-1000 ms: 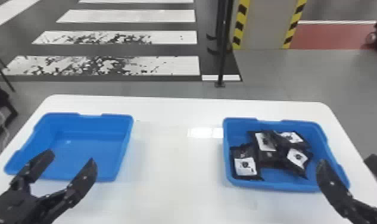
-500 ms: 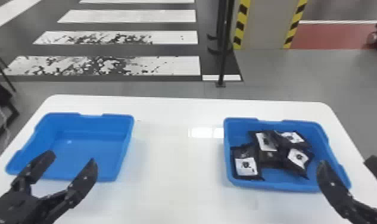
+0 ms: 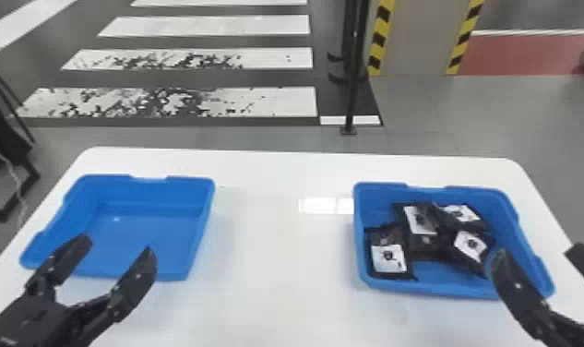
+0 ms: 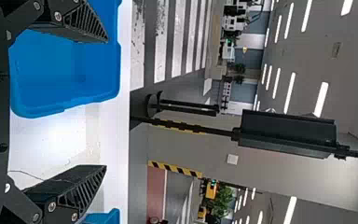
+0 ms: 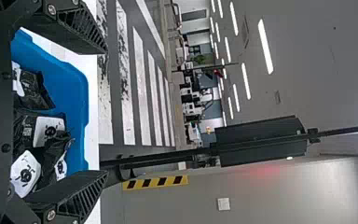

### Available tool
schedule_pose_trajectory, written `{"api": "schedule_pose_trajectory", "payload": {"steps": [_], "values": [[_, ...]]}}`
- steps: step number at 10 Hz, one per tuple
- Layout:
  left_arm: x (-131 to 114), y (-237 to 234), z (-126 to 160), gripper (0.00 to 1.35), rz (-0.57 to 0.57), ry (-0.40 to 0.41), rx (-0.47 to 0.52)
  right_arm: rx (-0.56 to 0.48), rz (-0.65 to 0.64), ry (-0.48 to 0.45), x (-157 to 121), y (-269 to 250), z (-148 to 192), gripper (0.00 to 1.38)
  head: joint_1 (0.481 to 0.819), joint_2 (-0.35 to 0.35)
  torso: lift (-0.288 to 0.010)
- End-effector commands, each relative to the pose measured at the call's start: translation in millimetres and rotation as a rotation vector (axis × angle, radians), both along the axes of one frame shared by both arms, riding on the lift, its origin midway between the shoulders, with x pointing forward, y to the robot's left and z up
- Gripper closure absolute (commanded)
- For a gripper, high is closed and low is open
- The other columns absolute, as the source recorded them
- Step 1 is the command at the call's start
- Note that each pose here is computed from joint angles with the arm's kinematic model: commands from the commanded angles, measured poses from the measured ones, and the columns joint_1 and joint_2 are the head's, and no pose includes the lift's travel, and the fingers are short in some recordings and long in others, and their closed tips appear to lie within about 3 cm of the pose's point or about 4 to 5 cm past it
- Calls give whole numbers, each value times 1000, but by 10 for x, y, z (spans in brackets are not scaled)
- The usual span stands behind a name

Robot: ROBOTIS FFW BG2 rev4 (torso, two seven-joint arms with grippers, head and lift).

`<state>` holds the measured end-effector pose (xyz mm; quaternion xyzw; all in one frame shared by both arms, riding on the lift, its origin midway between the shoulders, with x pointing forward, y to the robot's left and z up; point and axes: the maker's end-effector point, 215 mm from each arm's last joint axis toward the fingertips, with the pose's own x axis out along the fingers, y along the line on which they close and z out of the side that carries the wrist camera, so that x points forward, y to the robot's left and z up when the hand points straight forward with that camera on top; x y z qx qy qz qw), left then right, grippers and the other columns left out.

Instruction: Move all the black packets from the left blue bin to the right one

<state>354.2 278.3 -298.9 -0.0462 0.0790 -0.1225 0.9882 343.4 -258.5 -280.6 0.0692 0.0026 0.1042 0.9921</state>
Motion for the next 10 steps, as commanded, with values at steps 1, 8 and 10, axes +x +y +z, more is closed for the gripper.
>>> {"api": "schedule_pose_trajectory", "payload": {"steps": [1,8,10], "values": [[-1,3,-13,185,3,4,-3,0,1,1,1,1,-4,111,695,33,-150],[-16,12,-24,185,6,9,-2,9,0,4,-2,-5,-24,111,695,33,-150],[-20,13,-33,185,8,9,-2,8,0,2,-1,-6,-17,111,695,35,-150]]}}
